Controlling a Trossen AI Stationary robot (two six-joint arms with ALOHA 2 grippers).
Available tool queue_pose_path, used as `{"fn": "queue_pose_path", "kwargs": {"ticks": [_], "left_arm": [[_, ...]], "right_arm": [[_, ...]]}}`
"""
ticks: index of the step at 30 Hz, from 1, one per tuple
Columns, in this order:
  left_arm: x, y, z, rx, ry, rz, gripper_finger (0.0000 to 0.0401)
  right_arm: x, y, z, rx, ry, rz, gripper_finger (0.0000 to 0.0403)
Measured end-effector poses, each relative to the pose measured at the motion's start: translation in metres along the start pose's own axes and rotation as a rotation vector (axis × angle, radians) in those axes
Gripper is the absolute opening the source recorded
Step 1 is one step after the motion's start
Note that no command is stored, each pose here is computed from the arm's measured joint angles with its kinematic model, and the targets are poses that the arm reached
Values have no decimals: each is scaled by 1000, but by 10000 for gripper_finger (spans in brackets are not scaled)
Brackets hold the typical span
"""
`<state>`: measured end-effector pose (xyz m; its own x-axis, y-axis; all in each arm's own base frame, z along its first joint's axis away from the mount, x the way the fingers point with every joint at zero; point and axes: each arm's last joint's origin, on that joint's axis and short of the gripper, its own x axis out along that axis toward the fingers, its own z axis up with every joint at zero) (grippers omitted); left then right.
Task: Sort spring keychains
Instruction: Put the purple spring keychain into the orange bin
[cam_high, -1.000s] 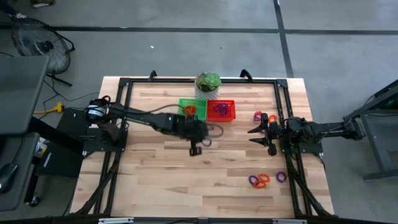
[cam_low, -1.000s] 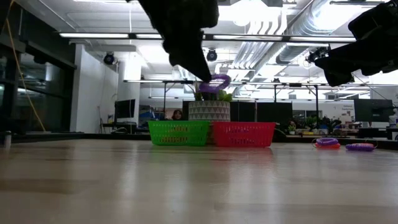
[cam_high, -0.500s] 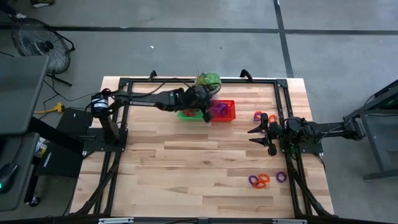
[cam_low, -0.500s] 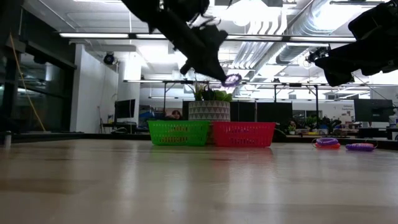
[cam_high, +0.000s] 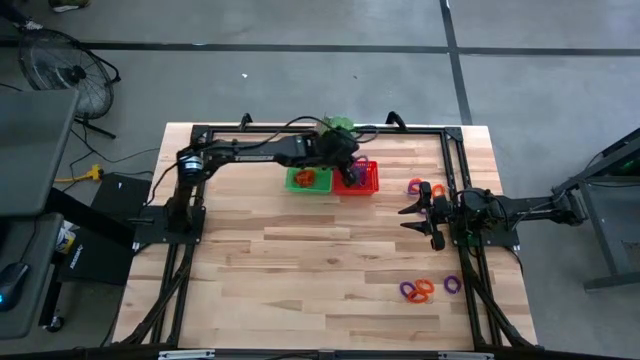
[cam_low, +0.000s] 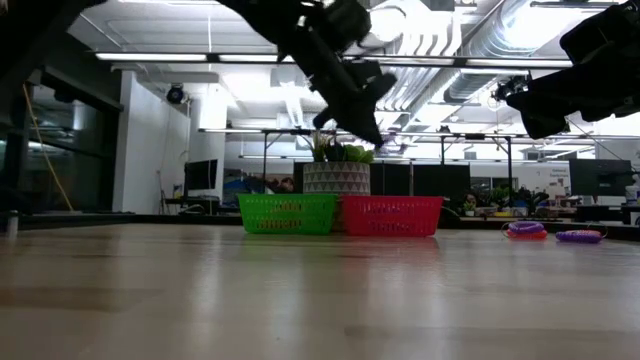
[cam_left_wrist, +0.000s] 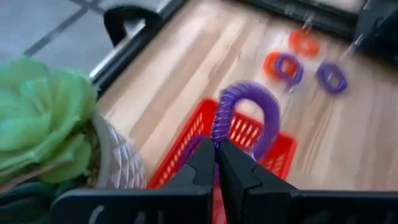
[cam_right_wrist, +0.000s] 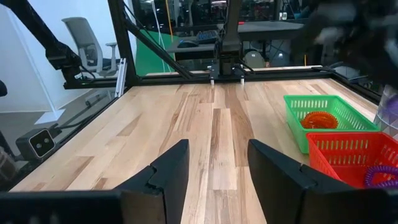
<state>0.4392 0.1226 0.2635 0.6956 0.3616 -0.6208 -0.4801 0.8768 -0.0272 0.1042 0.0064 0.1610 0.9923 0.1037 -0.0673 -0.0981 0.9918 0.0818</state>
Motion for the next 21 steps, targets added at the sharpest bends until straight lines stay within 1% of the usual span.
{"fn": "queue_pose_path", "kwargs": {"ticks": [2,5,8,12,14,15,18,21], "left_arm": [[5,-1,-1,25,81,18,0],[14,-3,4,58,120,22,0],[21,-7,2,82,182,30,0],[34,-13,-3,111,215,25,0],[35,-12,-8,118,255,30,1],[35,-12,-7,116,246,27,3],[33,-12,-4,114,231,27,22],[34,-12,-6,115,239,28,51]], "right_arm": [[0,0,0,0,0,0,160],[0,0,0,0,0,0,163],[0,0,0,0,0,0,162],[0,0,0,0,0,0,157],[0,0,0,0,1,0,156],[0,0,0,0,1,0,156],[0,0,0,0,1,0,158],[0,0,0,0,1,0,162]]}}
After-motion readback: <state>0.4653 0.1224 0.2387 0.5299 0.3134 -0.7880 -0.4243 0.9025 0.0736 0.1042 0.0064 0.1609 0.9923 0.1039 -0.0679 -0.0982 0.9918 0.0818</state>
